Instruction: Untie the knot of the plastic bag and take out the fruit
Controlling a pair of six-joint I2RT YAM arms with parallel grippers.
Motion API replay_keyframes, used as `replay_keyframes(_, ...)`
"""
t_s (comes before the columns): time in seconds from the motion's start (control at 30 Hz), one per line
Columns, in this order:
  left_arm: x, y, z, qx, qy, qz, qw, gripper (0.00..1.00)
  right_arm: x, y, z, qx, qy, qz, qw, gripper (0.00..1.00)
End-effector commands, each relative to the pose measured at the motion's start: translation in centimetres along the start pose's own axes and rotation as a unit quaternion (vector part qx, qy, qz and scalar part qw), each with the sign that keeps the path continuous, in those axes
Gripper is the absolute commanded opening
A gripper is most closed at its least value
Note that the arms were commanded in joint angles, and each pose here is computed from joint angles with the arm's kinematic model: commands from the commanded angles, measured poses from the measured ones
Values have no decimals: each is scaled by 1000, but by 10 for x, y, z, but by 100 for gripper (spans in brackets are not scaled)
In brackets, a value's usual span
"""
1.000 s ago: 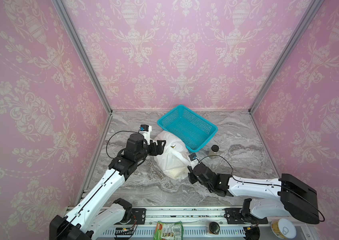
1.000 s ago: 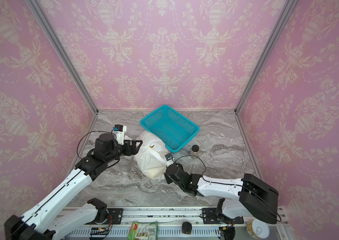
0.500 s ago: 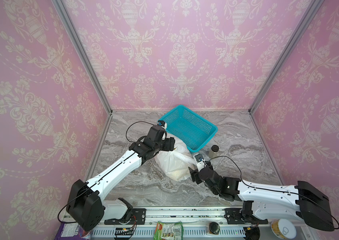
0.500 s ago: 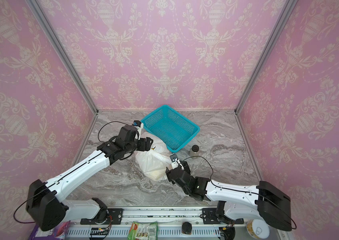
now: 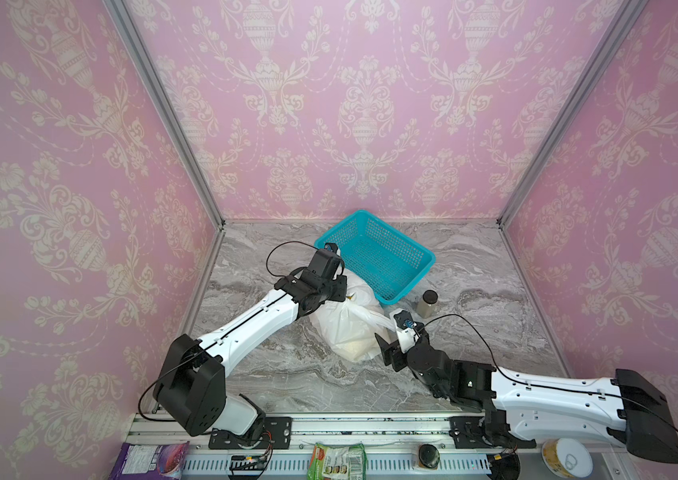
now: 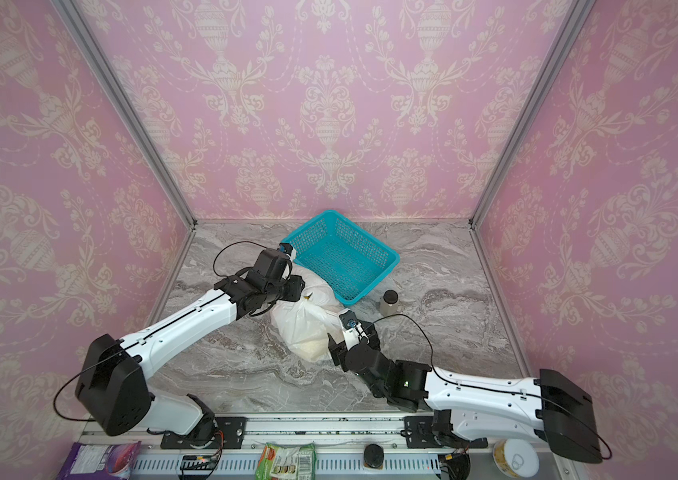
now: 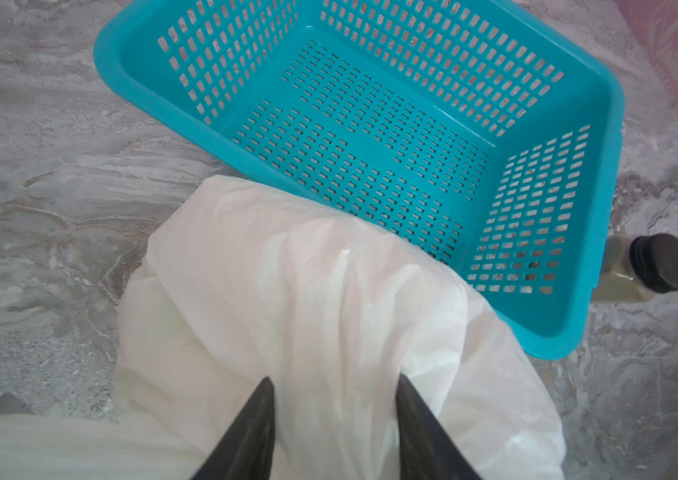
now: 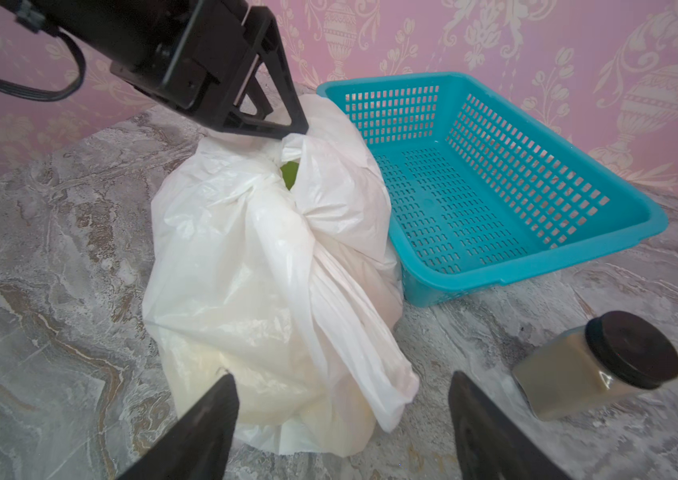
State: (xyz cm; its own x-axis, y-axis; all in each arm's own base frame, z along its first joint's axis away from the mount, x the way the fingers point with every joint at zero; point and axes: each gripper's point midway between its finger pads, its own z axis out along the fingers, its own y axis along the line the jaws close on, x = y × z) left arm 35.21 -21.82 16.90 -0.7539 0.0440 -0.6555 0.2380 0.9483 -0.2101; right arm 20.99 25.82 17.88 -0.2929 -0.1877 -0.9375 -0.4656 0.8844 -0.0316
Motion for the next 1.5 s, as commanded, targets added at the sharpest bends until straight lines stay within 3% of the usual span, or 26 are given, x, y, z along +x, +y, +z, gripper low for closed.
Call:
replay_keyframes(0.0, -9, -11, 2, 17, -8, 2, 1000, 17, -27, 23, 4, -22, -28, 0, 999, 82)
replay_keyframes(0.1, -13, -5, 2, -1, -16, -3, 1000, 0, -36, 45, 12, -53, -32, 17, 998, 83)
replay_keyframes(0.37, -17, 1, -9, -12, -37, -18, 999, 0, -35, 93, 63, -74, 4, 43, 996, 89)
replay_keyframes(0.57, -16, 1, -19, -5, -43, -19, 999, 0, -29, 90, 104, -47, 31, 79, 995, 89)
replay_keyframes(0.67, -14, 5, -23, -9, -47, -17, 999, 0, -29, 80, 115, -16, 30, 84, 996, 77)
replay_keyframes(0.8, -12, 15, -27, -33, -51, -14, 998, 0, -34, 81, 112, -30, 8, 86, 996, 23)
replay_keyframes(0.9, -12, 25, -33, -52, -61, -16, 997, 0, -35, 82, 103, -48, -6, 81, 996, 4)
replay_keyframes(0.97, -14, 34, -39, -67, -77, -24, 995, 0, -36, 75, 95, -49, -17, 85, 995, 0)
replay_keyframes(1.2, -11, 62, -76, -90, -140, -60, 984, 0, -24, 45, 68, -36, -49, 75, 995, 0)
replay_keyframes(1.47, -3, 83, -87, -122, -154, -65, 978, 0, -9, 19, 52, -6, -53, 68, 996, 0)
